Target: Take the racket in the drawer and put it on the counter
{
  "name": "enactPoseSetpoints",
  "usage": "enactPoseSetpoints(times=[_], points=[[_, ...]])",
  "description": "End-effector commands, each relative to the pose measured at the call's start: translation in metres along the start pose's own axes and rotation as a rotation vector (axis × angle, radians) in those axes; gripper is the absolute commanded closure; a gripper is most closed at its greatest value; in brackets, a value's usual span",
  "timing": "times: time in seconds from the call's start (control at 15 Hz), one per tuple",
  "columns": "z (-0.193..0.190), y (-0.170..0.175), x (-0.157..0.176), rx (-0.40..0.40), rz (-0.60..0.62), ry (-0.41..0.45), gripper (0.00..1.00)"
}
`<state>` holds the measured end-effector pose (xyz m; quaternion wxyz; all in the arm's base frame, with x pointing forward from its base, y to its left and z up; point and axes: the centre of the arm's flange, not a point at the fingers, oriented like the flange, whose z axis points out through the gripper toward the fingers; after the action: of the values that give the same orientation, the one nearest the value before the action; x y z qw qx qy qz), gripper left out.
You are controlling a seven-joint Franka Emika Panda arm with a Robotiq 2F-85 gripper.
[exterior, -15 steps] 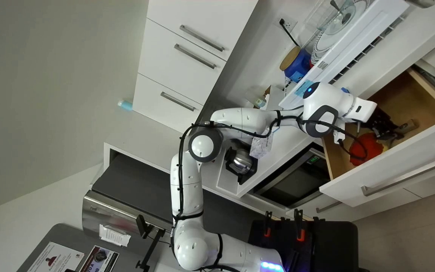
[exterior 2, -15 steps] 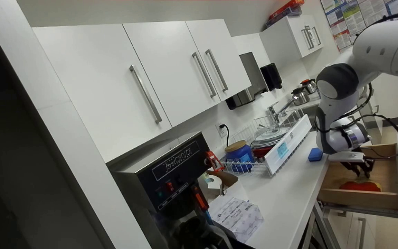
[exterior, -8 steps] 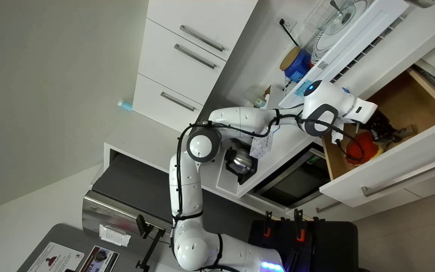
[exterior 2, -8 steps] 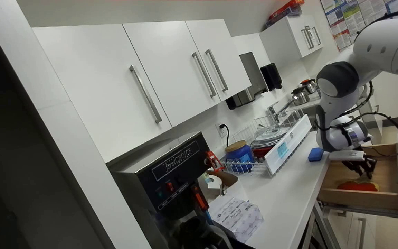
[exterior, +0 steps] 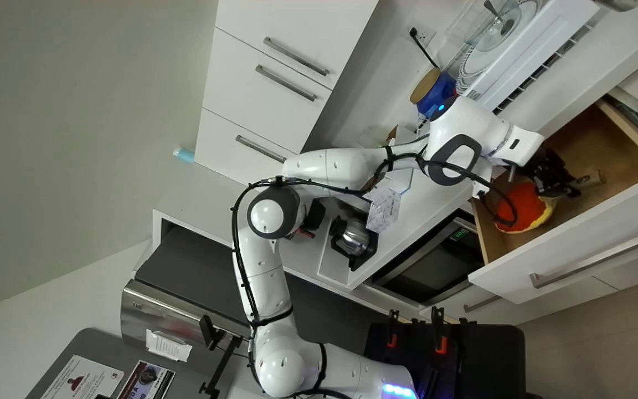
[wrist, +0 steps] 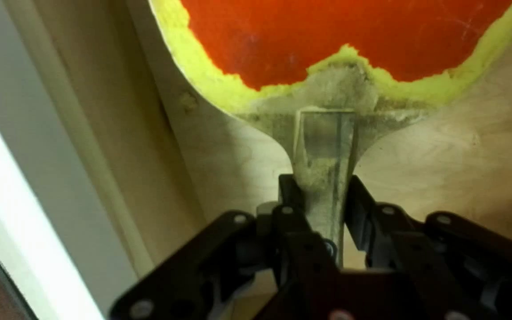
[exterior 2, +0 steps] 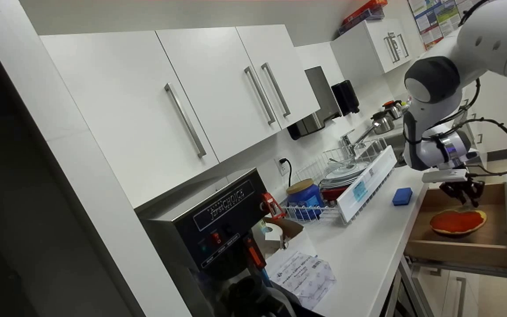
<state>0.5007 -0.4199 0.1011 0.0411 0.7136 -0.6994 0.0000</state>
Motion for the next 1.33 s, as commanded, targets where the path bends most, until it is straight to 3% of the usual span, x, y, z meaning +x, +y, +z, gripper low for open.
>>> enactPoseSetpoints(times=[0.0, 0.6, 1.2, 1.27], points=[[-0.054, 0.025, -0.008, 0.029, -0.021, 0.003, 0.93], [-0.145, 0.055, -0.041, 0.152, -0.067, -0.024, 0.93], [-0.203, 0.061, -0.131, 0.261, -0.149, -0.064, 0.93], [-0.189, 0.044, -0.102, 0.229, -0.141, -0.064, 0.7]])
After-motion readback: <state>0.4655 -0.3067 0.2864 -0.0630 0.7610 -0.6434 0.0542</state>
